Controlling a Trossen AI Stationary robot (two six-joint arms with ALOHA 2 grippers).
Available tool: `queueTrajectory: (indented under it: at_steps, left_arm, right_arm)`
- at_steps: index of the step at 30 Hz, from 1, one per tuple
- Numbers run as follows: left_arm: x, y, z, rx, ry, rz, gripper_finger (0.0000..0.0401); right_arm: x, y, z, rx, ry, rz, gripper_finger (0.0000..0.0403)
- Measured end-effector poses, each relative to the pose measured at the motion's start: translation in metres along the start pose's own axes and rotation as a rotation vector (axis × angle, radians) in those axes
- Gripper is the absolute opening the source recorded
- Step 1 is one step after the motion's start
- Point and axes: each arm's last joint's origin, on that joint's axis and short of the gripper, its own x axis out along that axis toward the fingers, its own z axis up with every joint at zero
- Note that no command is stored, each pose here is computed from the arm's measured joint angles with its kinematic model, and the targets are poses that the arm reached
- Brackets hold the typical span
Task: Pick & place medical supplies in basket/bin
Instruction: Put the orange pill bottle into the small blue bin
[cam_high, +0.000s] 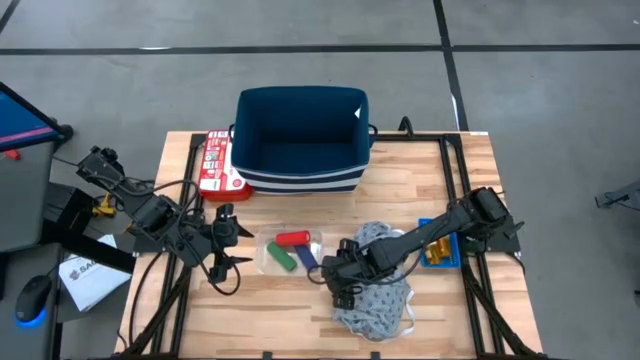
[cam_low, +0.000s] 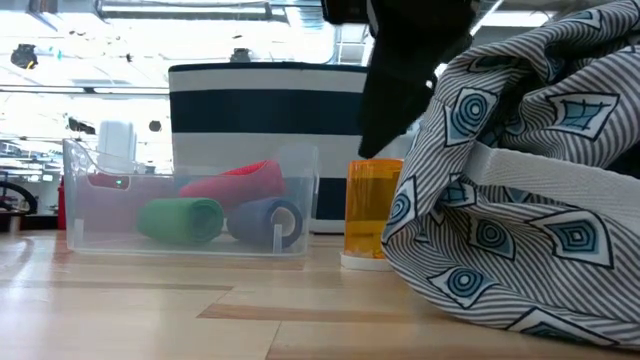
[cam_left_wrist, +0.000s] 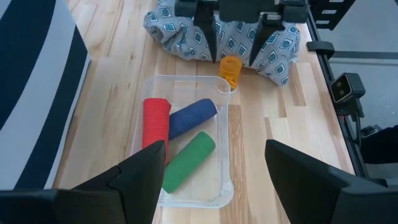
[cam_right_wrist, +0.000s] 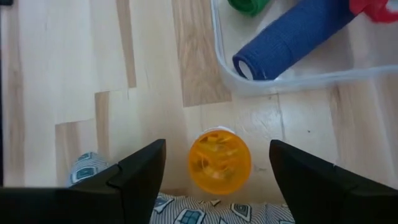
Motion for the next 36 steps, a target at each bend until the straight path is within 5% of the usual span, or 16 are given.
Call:
queueTrajectory:
  at_steps: [36]
  left_arm:
    - [0.000, 0.000, 0.000, -0.004, -0.003, -0.002, 0.0266]
  right_arm:
    - [0.015, 0.002, -0.005, 0.044, 0.035, 0.033, 0.0283]
